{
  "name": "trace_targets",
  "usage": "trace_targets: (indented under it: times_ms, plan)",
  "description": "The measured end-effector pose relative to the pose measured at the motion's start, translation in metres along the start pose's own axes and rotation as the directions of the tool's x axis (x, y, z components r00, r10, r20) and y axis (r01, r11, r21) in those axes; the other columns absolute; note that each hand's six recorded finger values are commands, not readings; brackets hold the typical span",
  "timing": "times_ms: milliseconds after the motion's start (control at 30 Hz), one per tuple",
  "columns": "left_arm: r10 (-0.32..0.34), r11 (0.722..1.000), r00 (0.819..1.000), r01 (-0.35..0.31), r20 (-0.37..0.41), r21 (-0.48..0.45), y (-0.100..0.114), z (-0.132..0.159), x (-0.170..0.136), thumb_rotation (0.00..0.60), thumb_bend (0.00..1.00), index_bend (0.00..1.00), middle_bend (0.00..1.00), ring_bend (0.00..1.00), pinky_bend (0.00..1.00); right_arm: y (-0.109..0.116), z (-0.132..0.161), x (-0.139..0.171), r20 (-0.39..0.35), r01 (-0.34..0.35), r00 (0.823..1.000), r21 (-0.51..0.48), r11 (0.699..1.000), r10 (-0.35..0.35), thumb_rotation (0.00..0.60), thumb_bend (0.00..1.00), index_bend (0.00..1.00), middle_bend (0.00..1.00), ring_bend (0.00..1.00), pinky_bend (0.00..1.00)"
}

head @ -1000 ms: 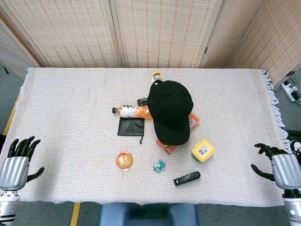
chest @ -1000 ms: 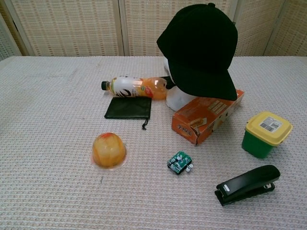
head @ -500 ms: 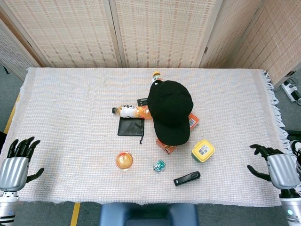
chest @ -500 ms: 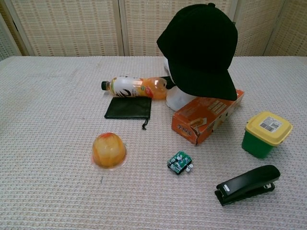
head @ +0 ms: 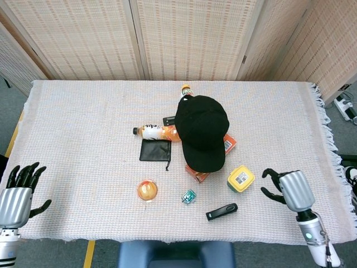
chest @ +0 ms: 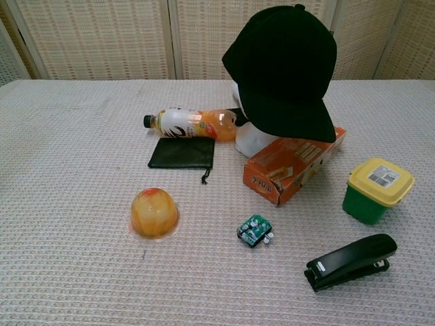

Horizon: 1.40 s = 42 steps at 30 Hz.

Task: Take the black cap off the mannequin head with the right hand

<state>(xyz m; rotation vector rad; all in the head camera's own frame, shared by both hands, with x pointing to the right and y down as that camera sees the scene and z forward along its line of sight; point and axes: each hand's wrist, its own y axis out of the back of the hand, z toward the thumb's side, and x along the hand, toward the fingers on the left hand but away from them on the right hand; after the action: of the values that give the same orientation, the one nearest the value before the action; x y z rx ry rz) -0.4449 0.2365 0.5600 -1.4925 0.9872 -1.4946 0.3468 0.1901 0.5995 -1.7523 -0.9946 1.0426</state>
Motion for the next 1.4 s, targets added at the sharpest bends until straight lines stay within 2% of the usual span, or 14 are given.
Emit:
trace_targets:
  times_ms: [67, 267, 667, 1200, 1267, 1400]
  plan:
    - [0.0, 1.0, 1.0, 0.0, -0.003, -0.001, 0.0, -0.001, 0.0, 0.6, 0.2, 0.19, 0.14, 0.14, 0.09, -0.009, 0.01, -0.01, -0.016, 0.004, 1.0, -0.025, 1.0, -0.005, 0.6, 0.0, 0.5, 0.96, 0.99, 1.0]
    - [-0.002, 1.0, 1.0, 0.002, -0.008, 0.0, 0.0, -0.004, -0.002, 0.6, 0.2, 0.19, 0.14, 0.14, 0.09, -0.036, 0.034, -0.034, -0.044, 0.013, 0.999, -0.084, 0.996, -0.017, 0.6, 0.0, 0.48, 0.96, 0.99, 1.0]
    - [-0.009, 1.0, 1.0, 0.009, -0.007, -0.005, -0.003, -0.006, 0.002, 0.6, 0.2, 0.19, 0.14, 0.14, 0.09, -0.081, 0.06, -0.074, -0.022, 0.058, 0.998, -0.144, 0.988, -0.062, 0.6, 0.0, 0.48, 0.97, 0.99, 1.0]
    - [-0.02, 0.999, 1.0, 0.02, -0.004, -0.029, -0.003, -0.01, 0.006, 0.6, 0.2, 0.19, 0.14, 0.14, 0.09, -0.11, 0.074, -0.103, -0.011, 0.129, 0.991, -0.188, 0.974, -0.133, 0.6, 0.0, 0.47, 0.97, 0.99, 1.0]
    - [-0.02, 0.999, 1.0, 0.02, -0.003, -0.032, -0.003, -0.011, 0.006, 0.6, 0.2, 0.19, 0.14, 0.14, 0.09, -0.111, 0.074, -0.105, -0.011, 0.136, 0.99, -0.192, 0.972, -0.141, 0.6, 0.05, 0.47, 0.97, 1.0, 1.0]
    - [-0.023, 0.999, 1.0, 0.023, -0.001, -0.046, -0.003, -0.012, 0.005, 0.6, 0.2, 0.19, 0.14, 0.14, 0.09, -0.108, 0.071, -0.106, -0.01, 0.164, 0.986, -0.201, 0.966, -0.169, 0.6, 0.32, 0.49, 0.97, 0.99, 1.0]
